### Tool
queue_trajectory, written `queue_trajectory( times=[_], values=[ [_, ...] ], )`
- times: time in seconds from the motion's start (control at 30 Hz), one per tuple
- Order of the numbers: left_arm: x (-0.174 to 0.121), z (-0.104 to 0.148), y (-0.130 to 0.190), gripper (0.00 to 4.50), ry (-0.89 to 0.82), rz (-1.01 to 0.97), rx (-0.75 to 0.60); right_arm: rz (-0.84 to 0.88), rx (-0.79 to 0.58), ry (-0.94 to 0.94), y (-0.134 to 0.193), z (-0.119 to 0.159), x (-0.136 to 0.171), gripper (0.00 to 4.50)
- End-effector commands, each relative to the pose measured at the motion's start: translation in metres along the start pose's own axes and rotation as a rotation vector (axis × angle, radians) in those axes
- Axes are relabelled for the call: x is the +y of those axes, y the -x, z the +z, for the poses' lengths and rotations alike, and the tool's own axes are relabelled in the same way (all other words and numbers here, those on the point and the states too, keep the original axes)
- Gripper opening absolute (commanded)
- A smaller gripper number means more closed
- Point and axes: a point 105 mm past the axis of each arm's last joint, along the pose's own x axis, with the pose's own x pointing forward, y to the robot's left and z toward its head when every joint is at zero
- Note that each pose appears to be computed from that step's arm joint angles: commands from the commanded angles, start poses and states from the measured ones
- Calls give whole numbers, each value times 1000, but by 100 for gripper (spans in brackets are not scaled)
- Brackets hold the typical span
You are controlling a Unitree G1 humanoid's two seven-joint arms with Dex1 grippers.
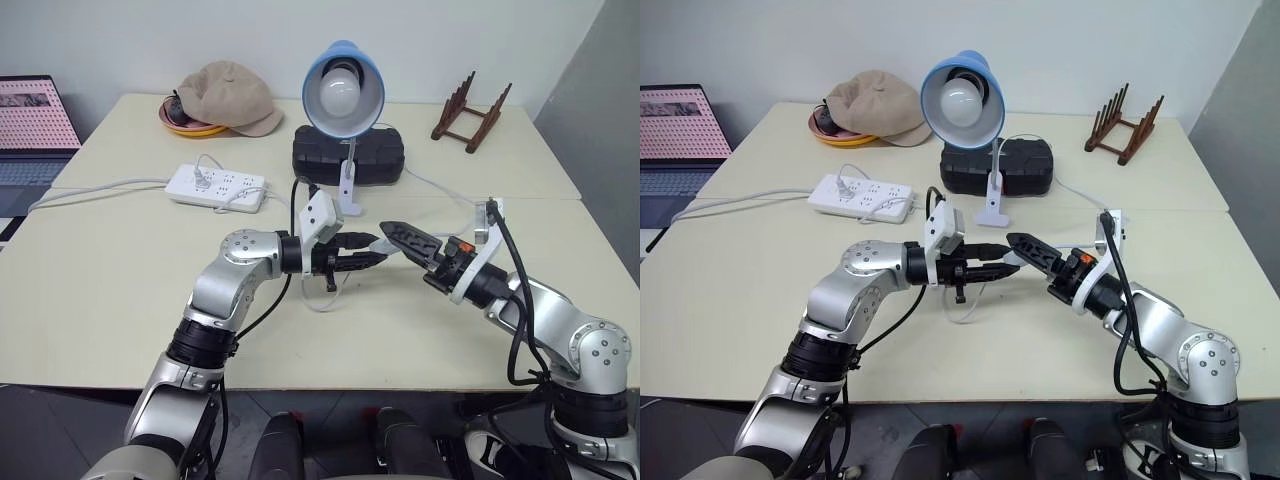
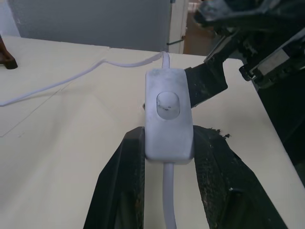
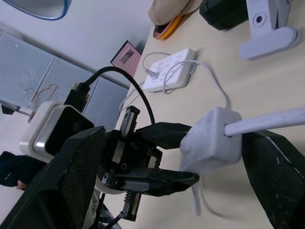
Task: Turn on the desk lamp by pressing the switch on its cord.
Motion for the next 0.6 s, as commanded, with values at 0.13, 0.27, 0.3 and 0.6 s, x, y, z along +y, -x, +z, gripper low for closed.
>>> queue_trajectory(
  times=[0.13, 0.27, 0.3, 0.6],
  values=[
    [-2, 12, -2, 110, -63, -3, -33, 1, 15, -16, -5, 1, 8, 450],
    [-2, 12, -2, 110, -67, -3, -34, -8, 18, -18, -6, 0, 7, 450],
    [-2, 13, -2, 110, -68, -3, -34, -9, 18, -19, -6, 0, 7, 450],
    [-2, 12, -3, 110, -75, -14, -32, -25, 7, -32, -4, 1, 1, 252]
  ],
)
